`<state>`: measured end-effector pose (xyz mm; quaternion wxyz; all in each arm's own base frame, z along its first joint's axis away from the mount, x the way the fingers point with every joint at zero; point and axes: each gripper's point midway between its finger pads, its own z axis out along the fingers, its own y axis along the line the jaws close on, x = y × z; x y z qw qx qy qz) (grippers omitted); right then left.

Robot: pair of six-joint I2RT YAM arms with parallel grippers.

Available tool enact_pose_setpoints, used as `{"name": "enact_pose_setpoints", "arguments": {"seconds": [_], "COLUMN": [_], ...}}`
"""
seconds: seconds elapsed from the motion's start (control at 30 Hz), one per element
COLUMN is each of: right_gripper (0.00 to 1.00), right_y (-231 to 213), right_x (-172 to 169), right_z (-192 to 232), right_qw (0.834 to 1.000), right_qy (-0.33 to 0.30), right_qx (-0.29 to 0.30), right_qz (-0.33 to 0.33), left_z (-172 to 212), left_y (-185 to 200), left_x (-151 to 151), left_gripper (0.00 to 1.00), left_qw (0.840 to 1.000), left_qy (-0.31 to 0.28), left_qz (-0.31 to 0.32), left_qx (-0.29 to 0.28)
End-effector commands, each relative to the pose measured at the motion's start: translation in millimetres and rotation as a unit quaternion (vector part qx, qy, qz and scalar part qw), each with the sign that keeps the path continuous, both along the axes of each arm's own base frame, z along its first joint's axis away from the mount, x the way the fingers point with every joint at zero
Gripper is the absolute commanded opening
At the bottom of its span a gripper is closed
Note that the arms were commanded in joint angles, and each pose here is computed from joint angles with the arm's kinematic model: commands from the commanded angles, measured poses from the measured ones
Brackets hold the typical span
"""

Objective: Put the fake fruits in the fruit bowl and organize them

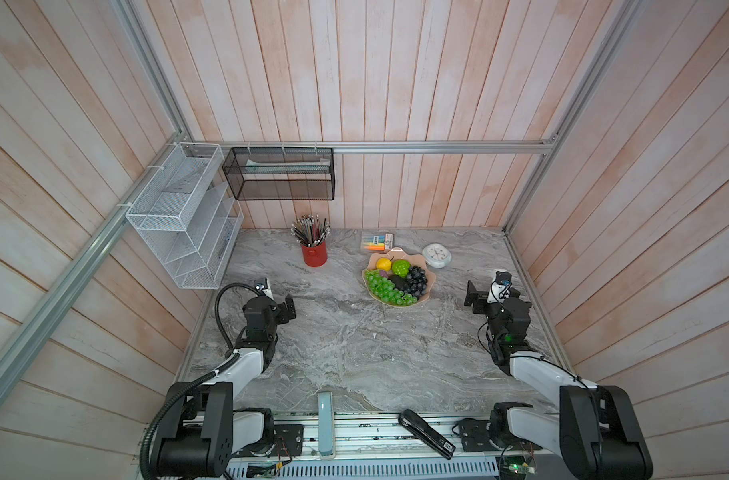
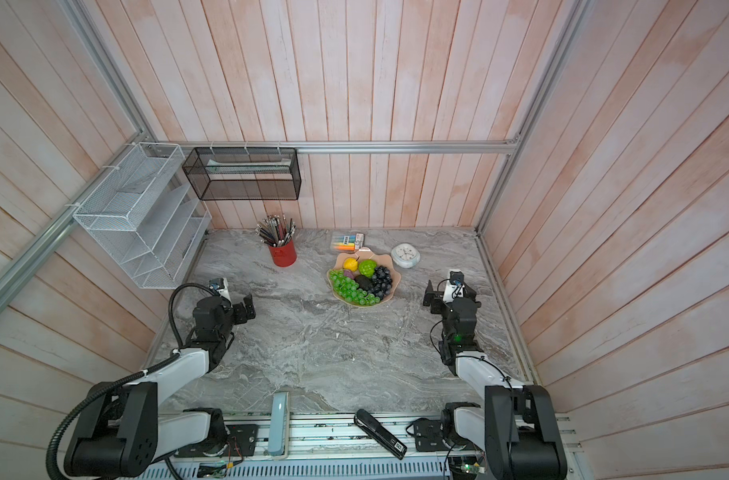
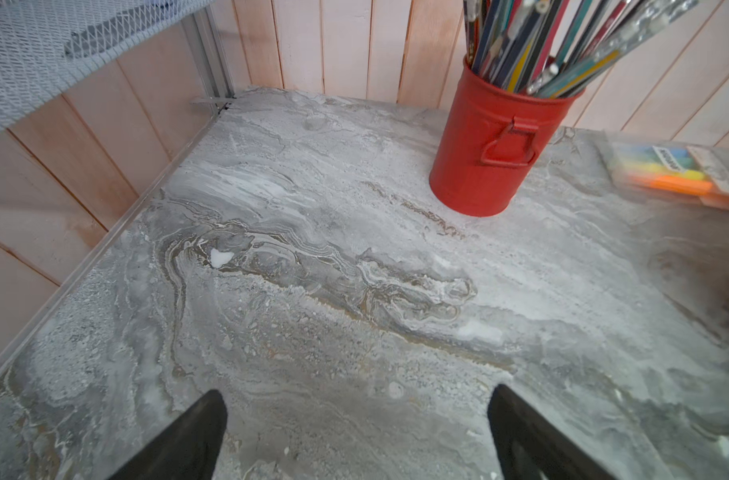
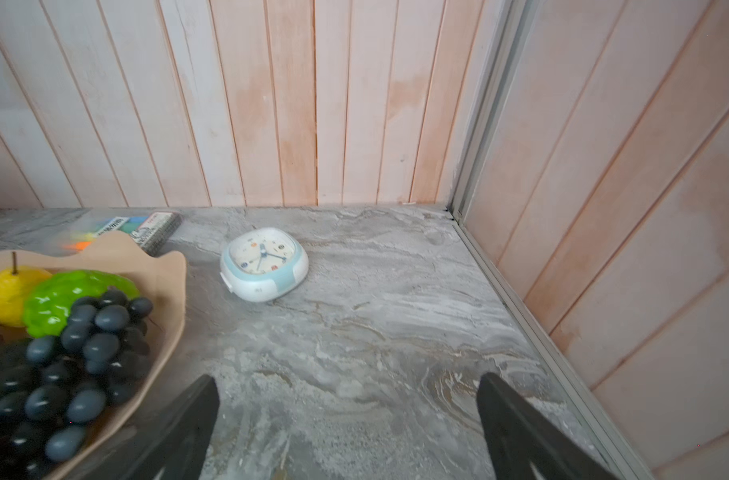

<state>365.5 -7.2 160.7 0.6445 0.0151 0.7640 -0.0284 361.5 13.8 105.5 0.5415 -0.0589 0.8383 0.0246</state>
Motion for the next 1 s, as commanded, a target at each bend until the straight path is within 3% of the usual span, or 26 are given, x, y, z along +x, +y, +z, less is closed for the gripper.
{"name": "enact_pose_setpoints", "arguments": {"seconds": [0.0, 0.13, 0.3, 0.47, 0.97], "right_gripper": [0.98, 0.98, 0.98, 0.98, 0.98], "right_y": [-7.6, -18.2, -7.0, -4.8, -4.8], "right_x": [-1.9, -3.3, 1.4, 11.6, 12.9], "right_z": [8.8, -9.4, -26.9, -37.0, -36.7], "right_qw": [0.999, 0.998, 0.998, 0.999, 0.999], "right_qy": [-0.048, -0.05, -0.052, -0.01, -0.011], "right_qx": [0.004, 0.035, 0.032, 0.033, 0.031], "right_qz": [-0.009, -0.012, 0.03, 0.037, 0.037], "left_z": [40.7, 44.6, 26.9, 22.7, 23.9], "left_y": [1.5, 3.8, 3.2, 4.2, 4.6], "left_x": [14.6, 19.1, 24.6, 26.1, 25.5], "left_gripper": [1.0, 1.0, 1.0, 1.0, 1.0], "left_qw": [0.994, 0.99, 0.987, 0.989, 0.989], "left_qy": [-0.109, -0.139, -0.159, -0.144, -0.144], "left_qz": [-0.008, 0.001, 0.0, -0.002, -0.002], "left_qx": [0.029, 0.033, 0.028, 0.022, 0.021]}}
